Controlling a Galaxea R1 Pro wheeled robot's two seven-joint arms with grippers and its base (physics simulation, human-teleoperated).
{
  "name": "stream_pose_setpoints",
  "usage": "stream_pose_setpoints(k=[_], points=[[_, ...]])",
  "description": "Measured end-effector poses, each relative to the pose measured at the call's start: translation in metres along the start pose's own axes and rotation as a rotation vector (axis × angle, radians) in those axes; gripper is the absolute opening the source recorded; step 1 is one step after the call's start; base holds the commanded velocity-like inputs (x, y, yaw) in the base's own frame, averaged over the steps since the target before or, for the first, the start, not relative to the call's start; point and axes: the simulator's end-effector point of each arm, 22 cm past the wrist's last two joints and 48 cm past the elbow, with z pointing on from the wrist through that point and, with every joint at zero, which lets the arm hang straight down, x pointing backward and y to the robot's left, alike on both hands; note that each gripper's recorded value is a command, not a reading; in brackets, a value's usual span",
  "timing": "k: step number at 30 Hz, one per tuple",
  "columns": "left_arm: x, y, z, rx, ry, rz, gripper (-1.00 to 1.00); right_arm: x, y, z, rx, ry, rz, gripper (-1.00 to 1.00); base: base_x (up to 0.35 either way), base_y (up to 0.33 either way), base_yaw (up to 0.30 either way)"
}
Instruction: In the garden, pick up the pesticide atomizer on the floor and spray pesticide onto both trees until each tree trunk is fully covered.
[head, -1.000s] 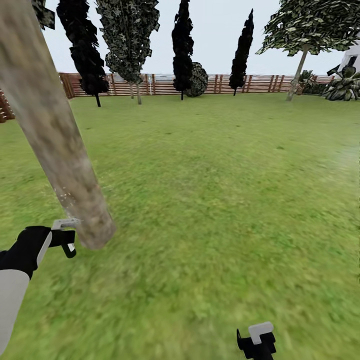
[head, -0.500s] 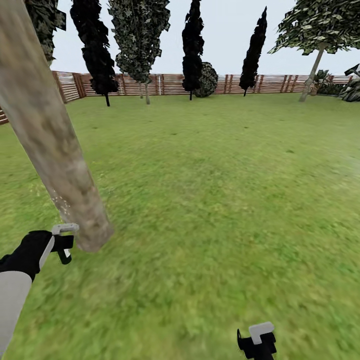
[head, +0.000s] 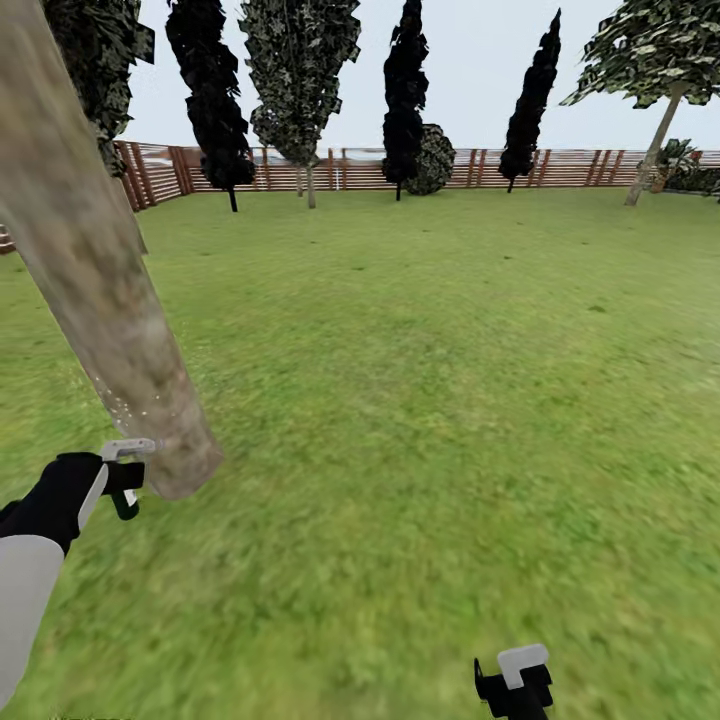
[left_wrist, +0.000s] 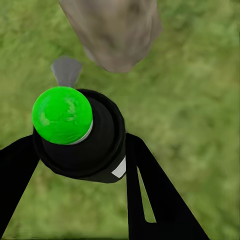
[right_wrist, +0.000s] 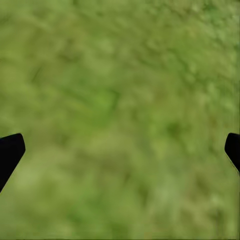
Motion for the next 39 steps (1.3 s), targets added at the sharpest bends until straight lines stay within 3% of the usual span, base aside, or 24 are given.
stream_pose_setpoints(k=[4,7,9,13,19,22,26,29,30,33,39], points=[[0.0,0.002,0.0,-0.009,-0.001,0.001,-1.0,0.0,0.001,0.0,-0.002,0.0,-0.001,1.0,0.273,-0.154,0.276],[-0.001,0.014,-0.001,-0.073,-0.004,0.002,-1.0,0.0,0.002,0.0,-0.004,0.0,-0.001,1.0,0.309,-0.076,0.193],[-0.008,0.015,-0.004,-0.075,-0.018,-0.001,-1.0,0.0,0.001,0.0,-0.002,0.0,0.0,1.0,0.321,-0.012,0.027],[-0.052,0.016,-0.026,-0.072,-0.101,-0.017,-1.0,0.0,-0.001,0.0,0.001,-0.001,-0.002,1.0,0.324,-0.001,0.002],[-0.055,0.011,-0.029,-0.046,-0.104,-0.036,-1.0,0.0,-0.001,0.0,0.001,-0.001,-0.001,1.0,0.217,0.0,0.047],[-0.052,0.005,-0.027,-0.031,-0.099,-0.025,-1.0,0.0,0.0,0.0,0.001,-0.001,0.0,1.0,0.01,0.0,0.256],[-0.058,-0.02,-0.032,0.102,-0.096,-0.006,-1.0,0.0,0.0,0.0,0.001,-0.001,0.0,1.0,0.001,0.0,0.218],[-0.077,-0.024,-0.048,0.11,-0.143,0.023,-1.0,0.0,-0.001,0.0,0.002,-0.001,0.0,1.0,0.17,-0.051,0.015],[-0.074,-0.026,-0.049,0.112,-0.131,0.024,-1.0,0.0,-0.001,0.0,0.002,0.0,0.0,1.0,0.264,-0.143,0.002],[-0.065,-0.039,-0.048,0.109,-0.09,0.079,-1.0,0.0,-0.002,0.0,0.003,0.0,0.0,1.0,0.277,-0.16,0.0],[-0.062,-0.032,-0.046,0.091,-0.081,0.083,-1.0,0.0,-0.001,0.0,0.0,-0.001,-0.001,1.0,0.266,-0.169,0.005]])
